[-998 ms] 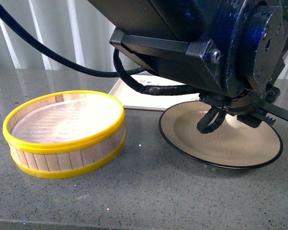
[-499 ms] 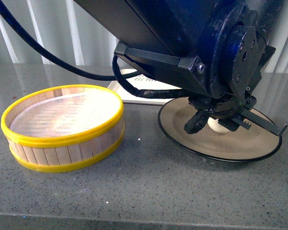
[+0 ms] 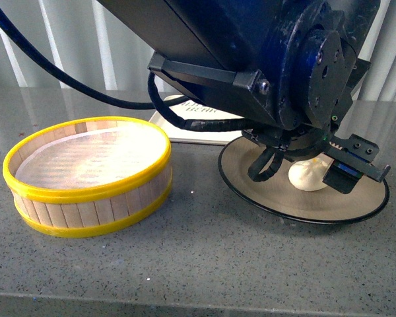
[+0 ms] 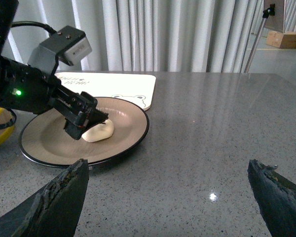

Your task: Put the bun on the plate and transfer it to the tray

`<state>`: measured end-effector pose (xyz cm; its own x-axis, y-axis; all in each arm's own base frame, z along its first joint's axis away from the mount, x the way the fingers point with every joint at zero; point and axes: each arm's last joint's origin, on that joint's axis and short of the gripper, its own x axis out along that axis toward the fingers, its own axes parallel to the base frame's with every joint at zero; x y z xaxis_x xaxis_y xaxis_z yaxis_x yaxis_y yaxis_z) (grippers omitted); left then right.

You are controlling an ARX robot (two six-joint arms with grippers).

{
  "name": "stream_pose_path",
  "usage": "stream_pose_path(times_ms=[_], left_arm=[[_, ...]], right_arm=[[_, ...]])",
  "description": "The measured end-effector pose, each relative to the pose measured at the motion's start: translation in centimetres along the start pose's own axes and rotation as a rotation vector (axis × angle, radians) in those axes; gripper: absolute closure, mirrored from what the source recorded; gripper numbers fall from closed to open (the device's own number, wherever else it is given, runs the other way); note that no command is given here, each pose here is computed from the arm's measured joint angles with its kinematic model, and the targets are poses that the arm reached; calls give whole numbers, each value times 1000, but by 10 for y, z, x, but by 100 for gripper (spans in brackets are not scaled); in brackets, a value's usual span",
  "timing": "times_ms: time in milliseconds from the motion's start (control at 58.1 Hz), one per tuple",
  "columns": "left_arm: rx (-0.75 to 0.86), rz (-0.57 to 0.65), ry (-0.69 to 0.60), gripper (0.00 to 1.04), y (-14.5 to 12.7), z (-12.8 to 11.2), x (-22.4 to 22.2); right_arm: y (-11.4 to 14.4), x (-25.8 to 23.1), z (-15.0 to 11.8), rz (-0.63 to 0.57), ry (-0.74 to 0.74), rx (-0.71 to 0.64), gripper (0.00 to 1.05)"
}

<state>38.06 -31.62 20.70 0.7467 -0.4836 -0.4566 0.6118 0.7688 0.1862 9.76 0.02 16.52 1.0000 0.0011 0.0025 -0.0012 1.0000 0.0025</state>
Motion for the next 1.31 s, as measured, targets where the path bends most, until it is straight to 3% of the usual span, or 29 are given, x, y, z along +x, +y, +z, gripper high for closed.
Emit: stream_pose_path(times_ms=[241,447,602,705,895,1015,1153,1308], left_arm=[[-132,50,-49,7,34,22,-27],[-277,177,16,7,70,15,-35],[-293,205,7,7,72,14,-35],[-303,470,-217,23,76,2,-49],[-351,590,-450,55,104,-54,-127],[-356,635,-438,77,117,-97,-169],[-343,595,-390,101,112,-138,-197],[-340,598,-398,101,111,-160,-226]], right_arm=[[0,0,0,0,0,0,8],[0,0,0,0,0,0,8],[0,0,0,0,0,0,8],[0,0,0,0,0,0,8],[0,0,0,-1,0,0,8],[0,0,0,2,0,0,8],[0,0,0,1,0,0,8],[0,0,0,0,0,0,8]])
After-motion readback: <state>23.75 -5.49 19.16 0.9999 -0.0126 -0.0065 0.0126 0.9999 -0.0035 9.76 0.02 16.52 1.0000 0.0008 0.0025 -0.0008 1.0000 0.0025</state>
